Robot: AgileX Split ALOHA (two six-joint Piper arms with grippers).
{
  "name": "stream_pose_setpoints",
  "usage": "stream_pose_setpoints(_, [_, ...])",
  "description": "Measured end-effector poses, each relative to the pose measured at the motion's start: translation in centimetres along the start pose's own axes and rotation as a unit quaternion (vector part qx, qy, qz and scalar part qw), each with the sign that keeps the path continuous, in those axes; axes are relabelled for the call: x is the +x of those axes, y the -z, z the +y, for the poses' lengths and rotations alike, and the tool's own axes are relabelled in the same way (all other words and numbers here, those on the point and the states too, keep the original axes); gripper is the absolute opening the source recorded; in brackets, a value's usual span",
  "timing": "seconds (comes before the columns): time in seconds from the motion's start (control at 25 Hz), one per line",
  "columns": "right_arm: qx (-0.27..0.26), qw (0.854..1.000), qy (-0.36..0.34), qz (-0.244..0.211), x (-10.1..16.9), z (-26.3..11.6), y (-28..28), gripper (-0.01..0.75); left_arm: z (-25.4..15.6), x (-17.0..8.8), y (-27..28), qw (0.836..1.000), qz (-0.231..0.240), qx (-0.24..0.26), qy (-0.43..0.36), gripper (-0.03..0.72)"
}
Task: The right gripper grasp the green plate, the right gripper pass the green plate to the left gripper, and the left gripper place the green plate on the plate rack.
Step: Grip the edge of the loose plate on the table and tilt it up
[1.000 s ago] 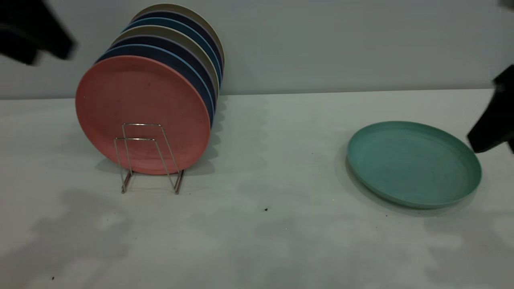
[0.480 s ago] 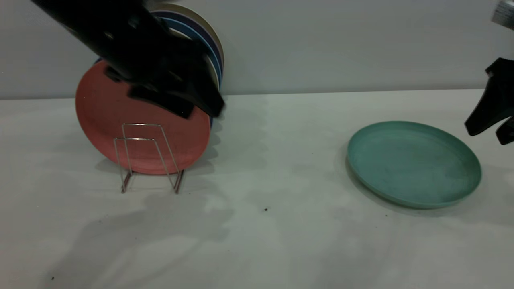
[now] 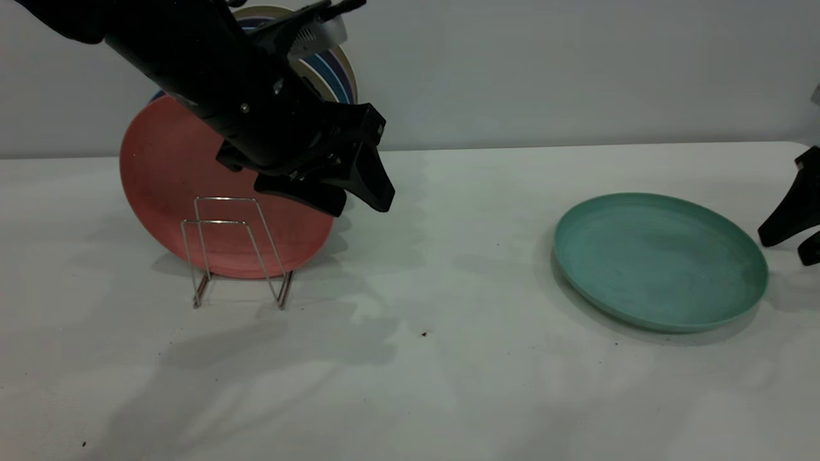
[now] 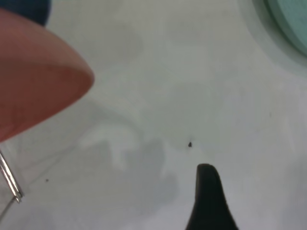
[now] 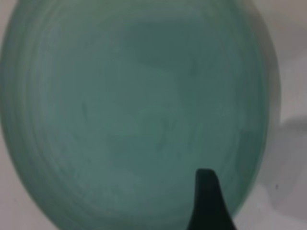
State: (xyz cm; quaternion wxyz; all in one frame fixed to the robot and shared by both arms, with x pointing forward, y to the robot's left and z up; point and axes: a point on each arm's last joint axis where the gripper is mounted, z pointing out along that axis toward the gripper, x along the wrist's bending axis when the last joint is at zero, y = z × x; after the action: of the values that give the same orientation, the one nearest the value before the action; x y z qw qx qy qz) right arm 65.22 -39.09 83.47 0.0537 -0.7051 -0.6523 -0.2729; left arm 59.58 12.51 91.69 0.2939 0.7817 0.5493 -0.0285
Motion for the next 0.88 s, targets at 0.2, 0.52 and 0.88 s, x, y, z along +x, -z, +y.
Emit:
stream_pose_setpoints(0.2, [0.016,1.0,-0.009,0.023,-1.0,0.2,-2.3,0.531,0.0,0.0,0.0,1.0,0.001,-0.003,0.001,0.528])
stream_pose_setpoints(0.52, [0.007,0.999,-0.003,0.041,-0.2,0.6,-3.5,0.487,0.2,0.1,0.0,1.0,0.006,-0.01,0.001,0.528])
stream_pose_setpoints(0.88, [0.006,0.999,0.021,0.03,1.5,0.7,-5.7,0.33,0.2,0.2,-0.1,1.0,0.01,-0.013,0.002,0.528])
